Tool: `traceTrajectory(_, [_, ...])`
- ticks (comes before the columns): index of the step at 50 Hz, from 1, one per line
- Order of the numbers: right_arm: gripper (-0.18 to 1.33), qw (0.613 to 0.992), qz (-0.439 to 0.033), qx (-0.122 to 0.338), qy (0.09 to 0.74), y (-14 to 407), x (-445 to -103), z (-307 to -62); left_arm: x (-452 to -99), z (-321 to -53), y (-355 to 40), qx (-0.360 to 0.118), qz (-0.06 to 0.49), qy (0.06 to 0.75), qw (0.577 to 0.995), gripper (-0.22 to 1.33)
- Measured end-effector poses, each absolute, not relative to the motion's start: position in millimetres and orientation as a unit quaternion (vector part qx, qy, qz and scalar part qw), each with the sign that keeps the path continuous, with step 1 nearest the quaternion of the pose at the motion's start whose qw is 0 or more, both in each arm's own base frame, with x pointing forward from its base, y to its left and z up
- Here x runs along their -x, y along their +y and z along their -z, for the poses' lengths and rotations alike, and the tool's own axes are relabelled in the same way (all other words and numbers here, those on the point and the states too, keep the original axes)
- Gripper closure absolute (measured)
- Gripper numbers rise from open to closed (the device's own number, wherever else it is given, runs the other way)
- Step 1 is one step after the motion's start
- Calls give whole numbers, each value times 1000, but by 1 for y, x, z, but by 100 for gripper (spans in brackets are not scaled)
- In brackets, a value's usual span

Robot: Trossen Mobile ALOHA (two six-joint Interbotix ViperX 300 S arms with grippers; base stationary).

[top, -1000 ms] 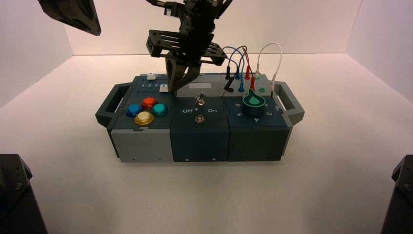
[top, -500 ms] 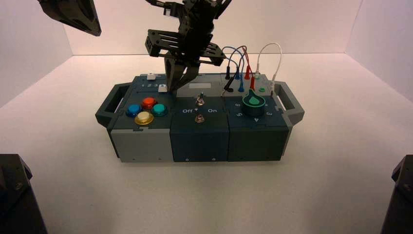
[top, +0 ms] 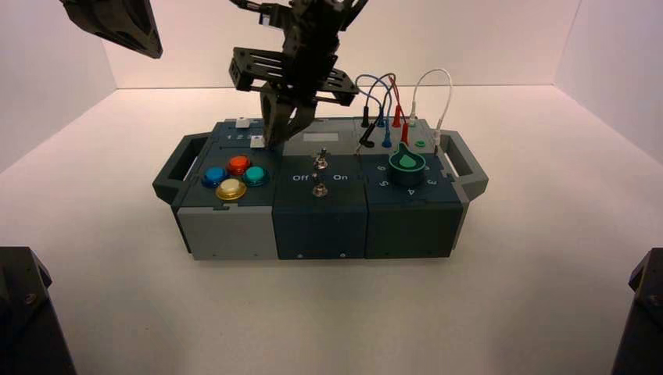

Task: Move the bottom slider to position 4.

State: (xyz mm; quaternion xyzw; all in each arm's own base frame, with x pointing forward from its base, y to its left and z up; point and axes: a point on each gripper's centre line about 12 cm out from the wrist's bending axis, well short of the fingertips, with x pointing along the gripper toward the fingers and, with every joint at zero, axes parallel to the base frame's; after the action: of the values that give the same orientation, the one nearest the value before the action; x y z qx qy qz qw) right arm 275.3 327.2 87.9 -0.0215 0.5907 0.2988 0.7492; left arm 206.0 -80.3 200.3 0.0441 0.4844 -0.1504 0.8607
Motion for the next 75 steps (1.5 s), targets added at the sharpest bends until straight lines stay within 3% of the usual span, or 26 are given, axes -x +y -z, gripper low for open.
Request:
traceTrajectory(47, [129,742,-297,26,600,317,-265,-90,-207,-197,-81,-46,150,494,855,127])
traceTrajectory(75, [129,741,-322,24,589,340,-257,-104,-208,-198,-81,-47,150,495,855,127])
